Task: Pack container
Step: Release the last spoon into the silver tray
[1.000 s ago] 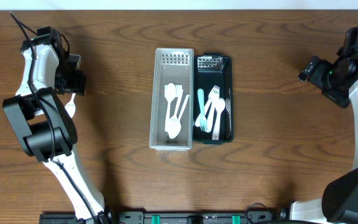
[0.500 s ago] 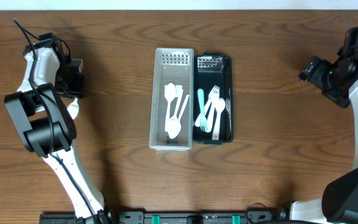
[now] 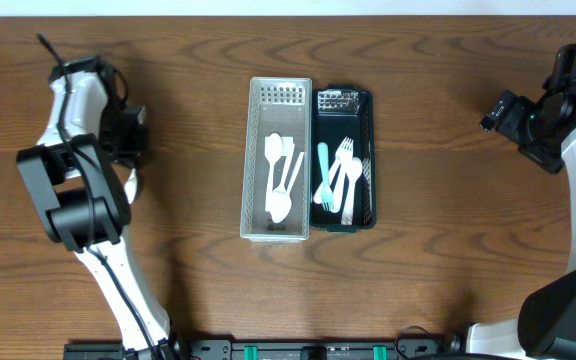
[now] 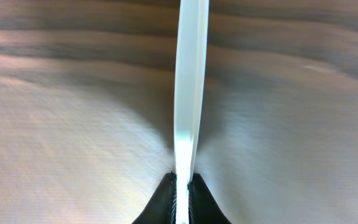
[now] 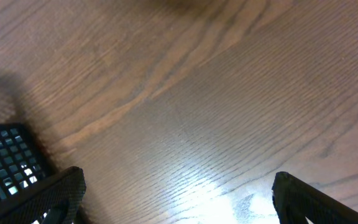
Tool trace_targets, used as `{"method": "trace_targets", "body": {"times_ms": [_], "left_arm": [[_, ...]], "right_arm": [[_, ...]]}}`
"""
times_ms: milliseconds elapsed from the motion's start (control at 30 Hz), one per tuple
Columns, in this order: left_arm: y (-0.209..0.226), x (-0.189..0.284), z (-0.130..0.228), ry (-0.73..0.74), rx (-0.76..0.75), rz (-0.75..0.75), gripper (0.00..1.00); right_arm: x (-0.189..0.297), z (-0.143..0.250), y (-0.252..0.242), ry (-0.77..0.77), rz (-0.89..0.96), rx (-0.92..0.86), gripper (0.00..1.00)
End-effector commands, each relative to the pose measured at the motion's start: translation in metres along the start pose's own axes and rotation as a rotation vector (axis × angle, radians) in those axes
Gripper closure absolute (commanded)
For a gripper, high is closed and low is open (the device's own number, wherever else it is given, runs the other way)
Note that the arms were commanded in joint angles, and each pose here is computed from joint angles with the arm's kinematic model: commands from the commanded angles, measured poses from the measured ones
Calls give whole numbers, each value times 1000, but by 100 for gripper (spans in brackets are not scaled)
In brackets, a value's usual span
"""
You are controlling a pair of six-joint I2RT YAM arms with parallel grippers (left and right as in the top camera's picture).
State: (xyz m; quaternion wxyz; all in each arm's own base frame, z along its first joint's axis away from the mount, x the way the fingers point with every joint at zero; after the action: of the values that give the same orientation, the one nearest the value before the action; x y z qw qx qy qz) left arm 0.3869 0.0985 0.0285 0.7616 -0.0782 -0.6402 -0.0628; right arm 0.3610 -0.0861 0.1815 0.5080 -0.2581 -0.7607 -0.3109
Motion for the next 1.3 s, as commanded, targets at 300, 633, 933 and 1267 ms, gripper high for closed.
{"method": "trace_targets", "body": {"times_ms": [300,633,933,1267], "left_arm": [[-173,160,-14,-399,-123,8,94],[-281,130,0,-329,-55,84,94],[-281,111,-15,-333,-59,80,74],[-177,239,20,-661,92,21,64]], "right_arm": [[-3,2,-3,13,10,9,1],[-3,4,-5,22,16,8,1],[-2,11,12,51,-66,193,6],[96,-1,76,-223,-268,424,3]]}}
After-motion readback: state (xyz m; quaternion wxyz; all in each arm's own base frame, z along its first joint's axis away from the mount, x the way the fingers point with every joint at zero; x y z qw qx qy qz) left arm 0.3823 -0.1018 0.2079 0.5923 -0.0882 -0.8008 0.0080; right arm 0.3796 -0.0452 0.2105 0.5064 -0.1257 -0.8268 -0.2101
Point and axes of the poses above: each gripper's point midway between its finger pads, its own x axis back along the fingers, its own y axis along the line the jaws close on, z = x × y, the point moved 1 cm from there along x, back along the fingers, and after that the axes turned 11 degrees about -x, right-handed, at the moved point
